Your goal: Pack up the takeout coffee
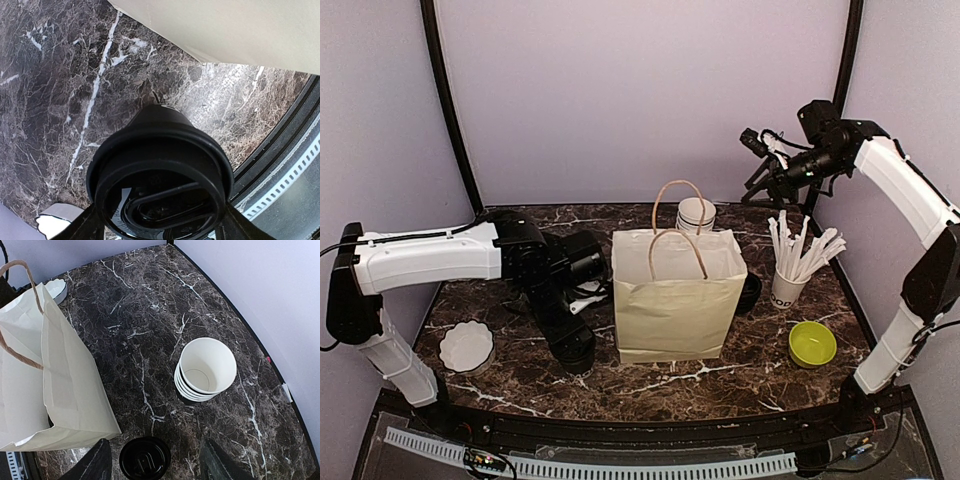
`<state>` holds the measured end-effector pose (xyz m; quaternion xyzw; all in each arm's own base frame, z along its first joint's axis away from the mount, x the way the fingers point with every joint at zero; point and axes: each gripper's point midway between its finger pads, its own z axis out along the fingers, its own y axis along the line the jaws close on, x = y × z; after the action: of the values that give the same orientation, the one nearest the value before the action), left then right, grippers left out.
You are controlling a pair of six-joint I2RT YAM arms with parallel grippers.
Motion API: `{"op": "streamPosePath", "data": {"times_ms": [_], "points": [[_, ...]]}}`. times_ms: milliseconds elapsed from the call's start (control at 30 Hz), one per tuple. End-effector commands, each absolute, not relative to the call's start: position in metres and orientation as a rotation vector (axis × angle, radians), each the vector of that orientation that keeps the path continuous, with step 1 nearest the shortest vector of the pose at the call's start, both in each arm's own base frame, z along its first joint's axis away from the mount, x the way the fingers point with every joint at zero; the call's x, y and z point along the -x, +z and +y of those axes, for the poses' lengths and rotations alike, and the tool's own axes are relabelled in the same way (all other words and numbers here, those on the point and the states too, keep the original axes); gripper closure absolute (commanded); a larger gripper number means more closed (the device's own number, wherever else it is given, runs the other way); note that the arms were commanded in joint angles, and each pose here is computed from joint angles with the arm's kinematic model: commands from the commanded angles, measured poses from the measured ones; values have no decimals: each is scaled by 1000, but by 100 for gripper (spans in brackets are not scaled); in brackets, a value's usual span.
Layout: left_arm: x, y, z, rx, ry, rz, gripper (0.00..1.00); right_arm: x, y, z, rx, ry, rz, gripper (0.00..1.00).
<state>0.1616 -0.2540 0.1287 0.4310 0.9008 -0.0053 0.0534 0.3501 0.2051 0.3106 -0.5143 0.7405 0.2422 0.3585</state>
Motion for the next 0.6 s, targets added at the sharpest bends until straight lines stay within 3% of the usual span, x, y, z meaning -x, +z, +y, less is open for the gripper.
{"op": "streamPosePath", "data": {"times_ms": [0, 233, 567], "points": [[-158, 119, -246, -1343, 42, 2754, 23, -351, 319, 210, 1317, 649, 1883, 40], [-158, 122, -243, -1326, 59, 2759, 27, -347, 326, 214, 1325, 653, 1866, 40], [-170, 182, -236, -1184, 15, 2678, 36, -324, 370, 241, 1369, 773, 1735, 38]]}}
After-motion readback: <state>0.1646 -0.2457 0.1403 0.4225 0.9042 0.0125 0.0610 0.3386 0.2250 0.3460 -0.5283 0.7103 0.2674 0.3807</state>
